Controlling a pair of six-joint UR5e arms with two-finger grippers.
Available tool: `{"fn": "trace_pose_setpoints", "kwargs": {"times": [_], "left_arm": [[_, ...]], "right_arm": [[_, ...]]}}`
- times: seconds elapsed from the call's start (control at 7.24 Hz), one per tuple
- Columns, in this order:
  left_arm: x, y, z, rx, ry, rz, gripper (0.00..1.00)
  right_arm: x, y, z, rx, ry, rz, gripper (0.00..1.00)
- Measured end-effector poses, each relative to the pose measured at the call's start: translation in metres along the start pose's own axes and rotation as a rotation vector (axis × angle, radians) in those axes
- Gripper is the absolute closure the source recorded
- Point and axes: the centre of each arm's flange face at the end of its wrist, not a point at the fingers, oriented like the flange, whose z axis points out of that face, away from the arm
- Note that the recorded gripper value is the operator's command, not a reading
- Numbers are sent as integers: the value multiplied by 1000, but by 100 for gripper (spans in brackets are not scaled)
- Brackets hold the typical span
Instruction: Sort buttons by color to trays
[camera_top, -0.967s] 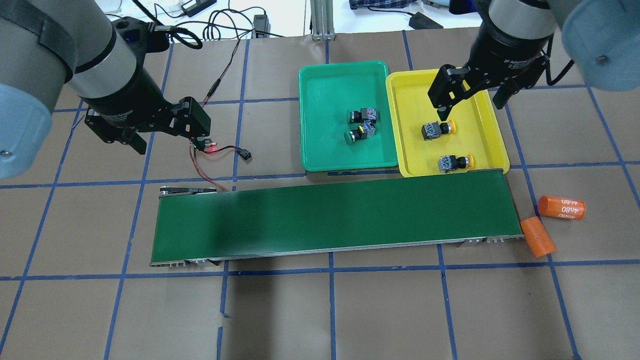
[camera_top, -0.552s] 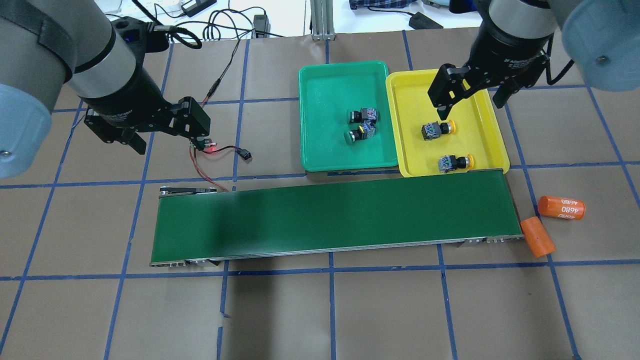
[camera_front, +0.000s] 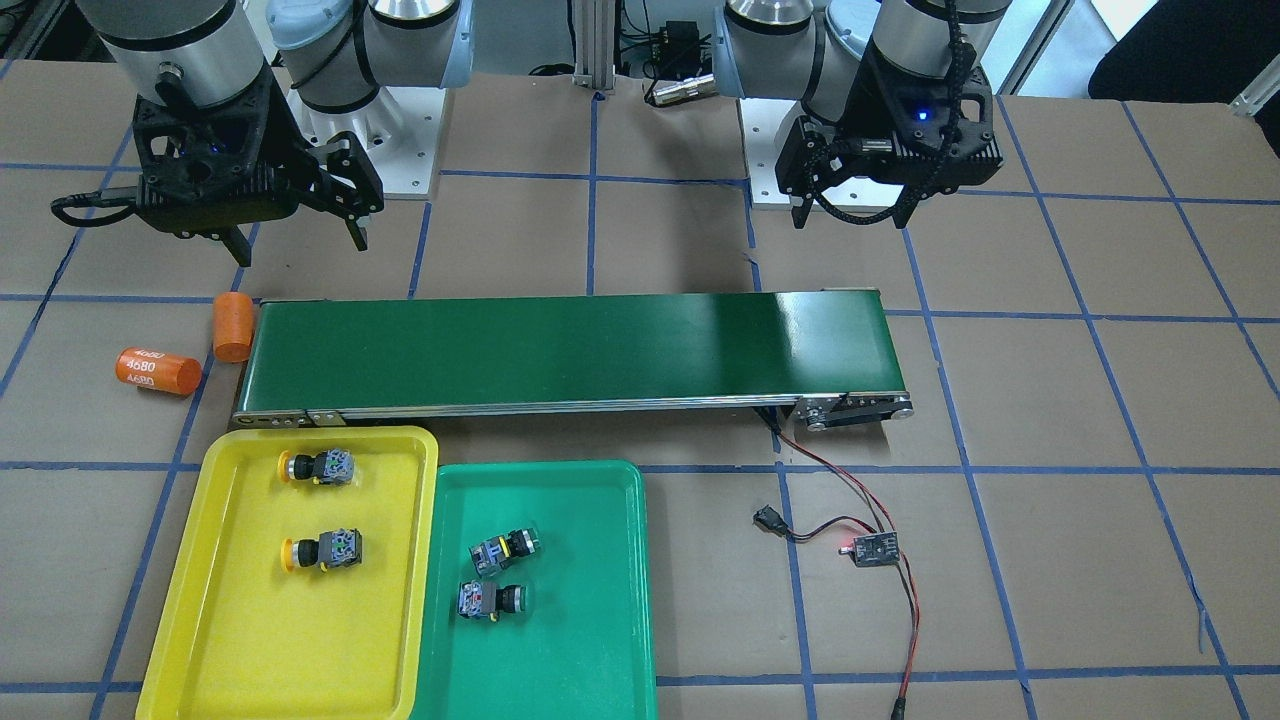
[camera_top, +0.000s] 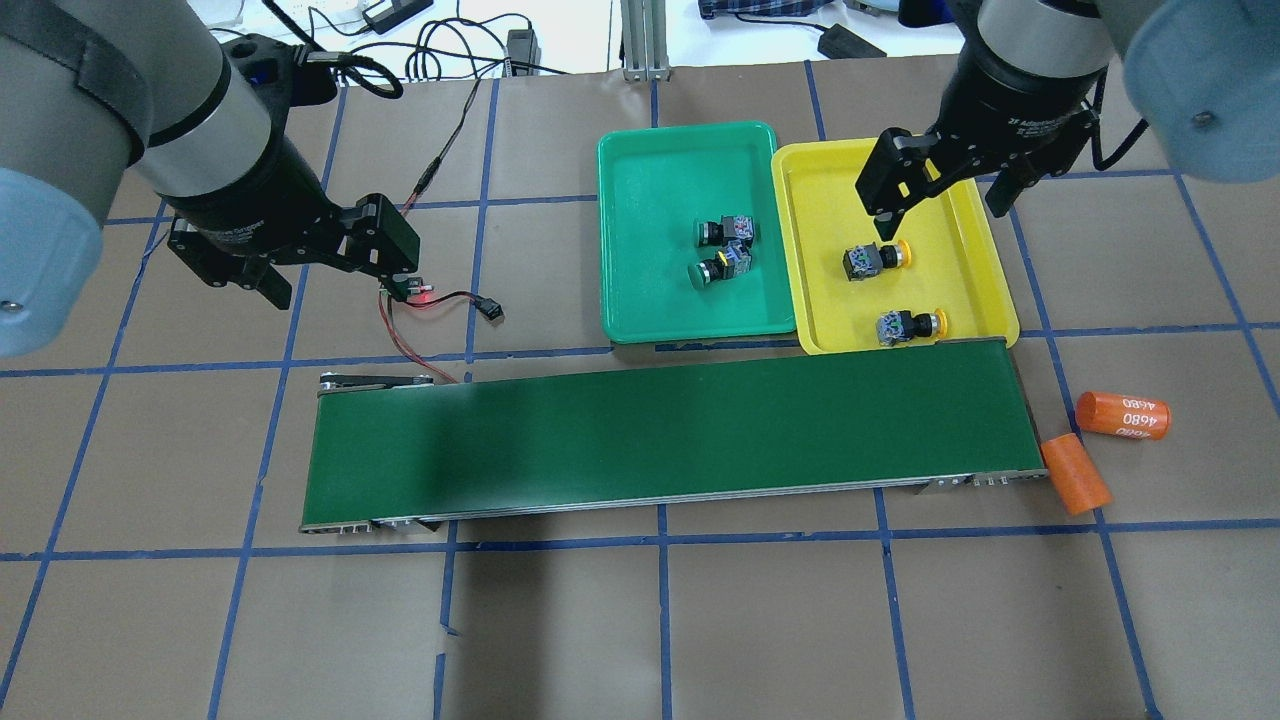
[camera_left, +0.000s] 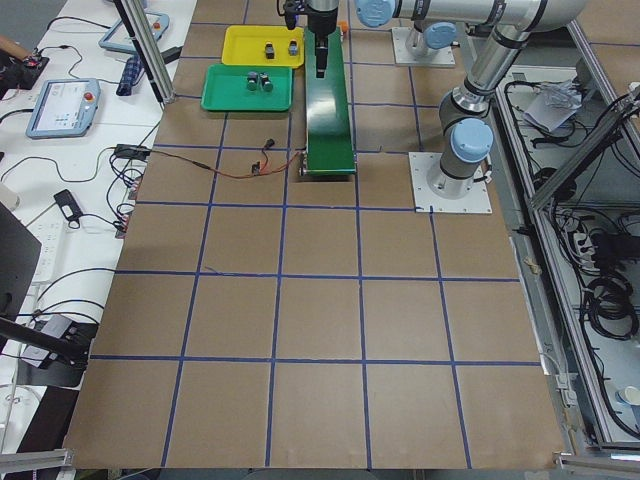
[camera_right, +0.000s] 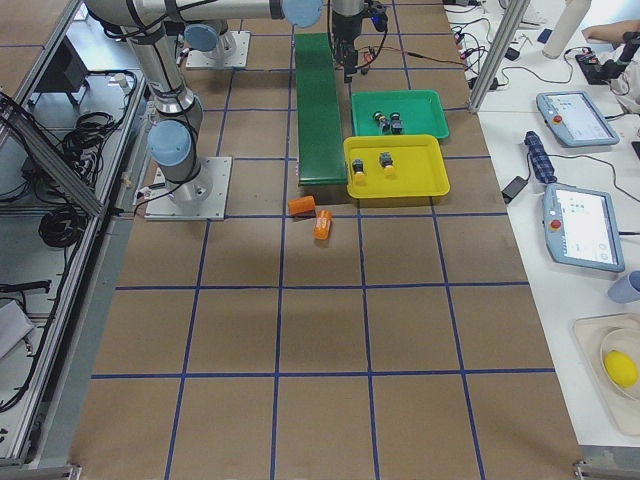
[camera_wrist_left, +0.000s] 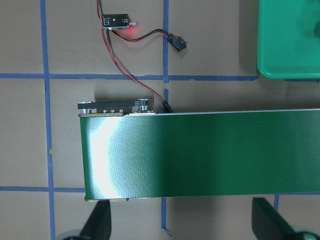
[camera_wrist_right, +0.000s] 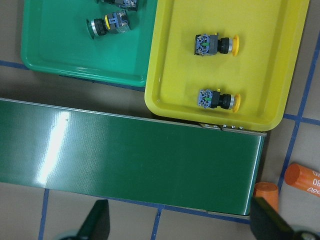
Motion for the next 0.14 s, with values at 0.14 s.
{"fn": "trace_pose_setpoints", "kwargs": {"times": [0.14], "left_arm": [[0,0,0,-1,0,0,0]], "right_arm": [[0,0,0,0,0,0,0]]}}
